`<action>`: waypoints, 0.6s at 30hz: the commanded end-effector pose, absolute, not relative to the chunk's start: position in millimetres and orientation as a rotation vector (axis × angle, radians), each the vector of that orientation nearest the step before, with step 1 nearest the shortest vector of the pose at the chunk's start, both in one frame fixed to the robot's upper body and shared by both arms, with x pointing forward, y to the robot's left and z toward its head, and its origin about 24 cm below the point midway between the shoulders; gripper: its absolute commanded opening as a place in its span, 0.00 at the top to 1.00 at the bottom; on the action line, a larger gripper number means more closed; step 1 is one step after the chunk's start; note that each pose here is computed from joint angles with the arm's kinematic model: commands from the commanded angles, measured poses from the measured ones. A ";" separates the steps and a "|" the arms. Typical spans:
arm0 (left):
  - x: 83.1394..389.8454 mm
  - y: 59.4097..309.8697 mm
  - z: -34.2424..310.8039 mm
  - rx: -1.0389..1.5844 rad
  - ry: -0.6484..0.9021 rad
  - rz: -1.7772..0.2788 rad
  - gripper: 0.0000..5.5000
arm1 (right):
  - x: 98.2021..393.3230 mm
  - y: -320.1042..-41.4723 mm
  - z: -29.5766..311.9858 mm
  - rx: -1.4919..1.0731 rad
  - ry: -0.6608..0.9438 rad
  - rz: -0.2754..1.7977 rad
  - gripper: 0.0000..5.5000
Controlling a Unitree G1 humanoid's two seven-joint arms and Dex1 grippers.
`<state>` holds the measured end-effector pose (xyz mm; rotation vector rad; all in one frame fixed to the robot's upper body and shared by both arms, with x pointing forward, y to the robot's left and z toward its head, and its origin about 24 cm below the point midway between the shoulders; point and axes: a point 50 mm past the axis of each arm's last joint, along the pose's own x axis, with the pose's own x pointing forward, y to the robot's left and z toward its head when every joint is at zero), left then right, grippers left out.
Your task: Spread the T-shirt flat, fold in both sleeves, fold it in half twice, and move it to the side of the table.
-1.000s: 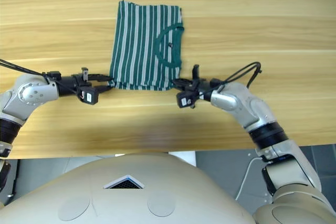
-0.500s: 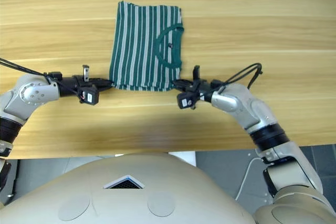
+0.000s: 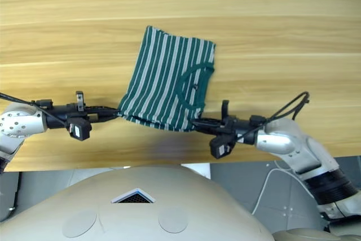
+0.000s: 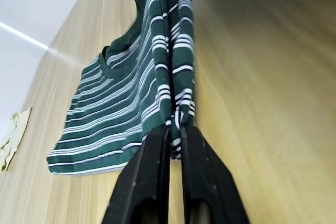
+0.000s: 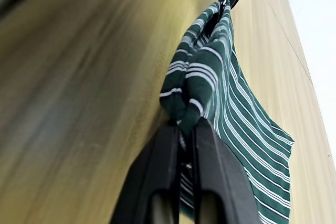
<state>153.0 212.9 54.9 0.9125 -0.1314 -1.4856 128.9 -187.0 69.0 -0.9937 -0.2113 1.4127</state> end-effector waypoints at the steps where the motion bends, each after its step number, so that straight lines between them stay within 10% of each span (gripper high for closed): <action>1: 145.5 214.2 61.3 0.888 -0.164 -1.515 0.97 | 123.8 -192.8 81.5 -0.992 -0.252 1.399 0.98; 18: 246.7 182.8 73.0 0.934 -0.332 -1.070 0.97 | 188.9 -201.2 86.4 -1.084 -0.220 0.949 0.98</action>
